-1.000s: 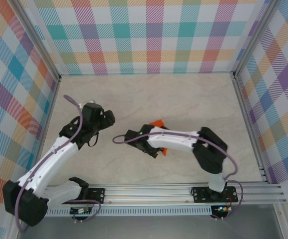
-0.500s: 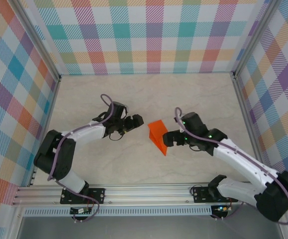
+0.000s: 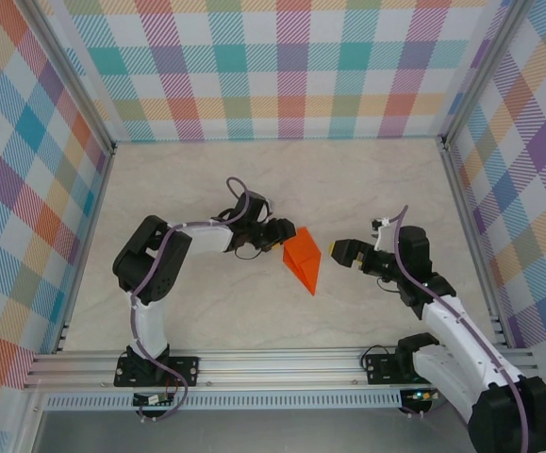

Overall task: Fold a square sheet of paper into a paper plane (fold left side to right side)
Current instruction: Fold the wing for the fifth time at the center of the table.

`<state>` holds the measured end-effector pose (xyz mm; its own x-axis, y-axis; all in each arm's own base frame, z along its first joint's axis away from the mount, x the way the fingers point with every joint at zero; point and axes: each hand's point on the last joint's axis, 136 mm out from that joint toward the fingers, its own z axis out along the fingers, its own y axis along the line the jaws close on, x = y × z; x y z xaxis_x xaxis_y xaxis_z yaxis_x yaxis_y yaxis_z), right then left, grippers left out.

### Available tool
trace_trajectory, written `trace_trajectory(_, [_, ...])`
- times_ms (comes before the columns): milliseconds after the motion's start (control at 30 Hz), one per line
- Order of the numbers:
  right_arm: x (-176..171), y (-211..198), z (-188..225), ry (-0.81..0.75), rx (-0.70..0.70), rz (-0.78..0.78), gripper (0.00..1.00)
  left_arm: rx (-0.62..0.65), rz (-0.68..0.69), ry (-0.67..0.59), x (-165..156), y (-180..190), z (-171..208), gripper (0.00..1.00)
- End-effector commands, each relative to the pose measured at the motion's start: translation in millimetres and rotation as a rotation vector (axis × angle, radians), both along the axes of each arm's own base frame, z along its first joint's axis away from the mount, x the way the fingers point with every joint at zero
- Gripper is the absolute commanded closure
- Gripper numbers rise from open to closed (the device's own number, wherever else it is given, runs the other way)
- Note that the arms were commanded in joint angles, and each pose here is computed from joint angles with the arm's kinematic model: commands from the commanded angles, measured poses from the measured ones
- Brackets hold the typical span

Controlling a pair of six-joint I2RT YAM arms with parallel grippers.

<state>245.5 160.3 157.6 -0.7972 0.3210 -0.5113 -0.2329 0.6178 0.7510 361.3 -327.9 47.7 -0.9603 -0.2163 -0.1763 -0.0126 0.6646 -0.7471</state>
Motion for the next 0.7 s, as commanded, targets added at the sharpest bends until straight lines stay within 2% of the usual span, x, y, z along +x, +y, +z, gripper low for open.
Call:
trace_trajectory(0, [3.1,3.1,5.2,-0.040,0.066,0.015,0.00,-0.032,-0.036,-0.040,2.2,-17.5,10.2,0.59])
trace_trajectory(133, [4.6,5.5,0.3,-0.056,0.033,0.052,0.00,-0.023,-0.037,-0.067,-1.0,-12.5,14.0,0.83])
trace_trajectory(233, [6.9,8.9,-5.2,-0.043,-0.017,0.107,0.00,-0.026,-0.056,-0.104,-8.0,-7.8,22.2,0.92])
trace_trajectory(333, [12.3,19.9,-9.8,-0.035,-0.006,0.191,0.00,-0.031,-0.083,-0.154,-16.9,-2.2,31.2,0.99])
trace_trajectory(400, [18.6,28.5,-11.1,-0.018,0.005,0.254,0.00,-0.046,-0.102,-0.186,-22.7,1.3,37.6,1.00])
trace_trajectory(533, [34.4,41.8,-19.4,0.022,0.008,0.360,0.09,-0.094,-0.147,-0.262,-34.0,8.4,53.3,1.00])
trace_trajectory(667, [47.9,52.3,-28.4,0.040,0.042,0.418,0.12,-0.139,-0.193,-0.331,-43.8,13.1,68.4,1.00])
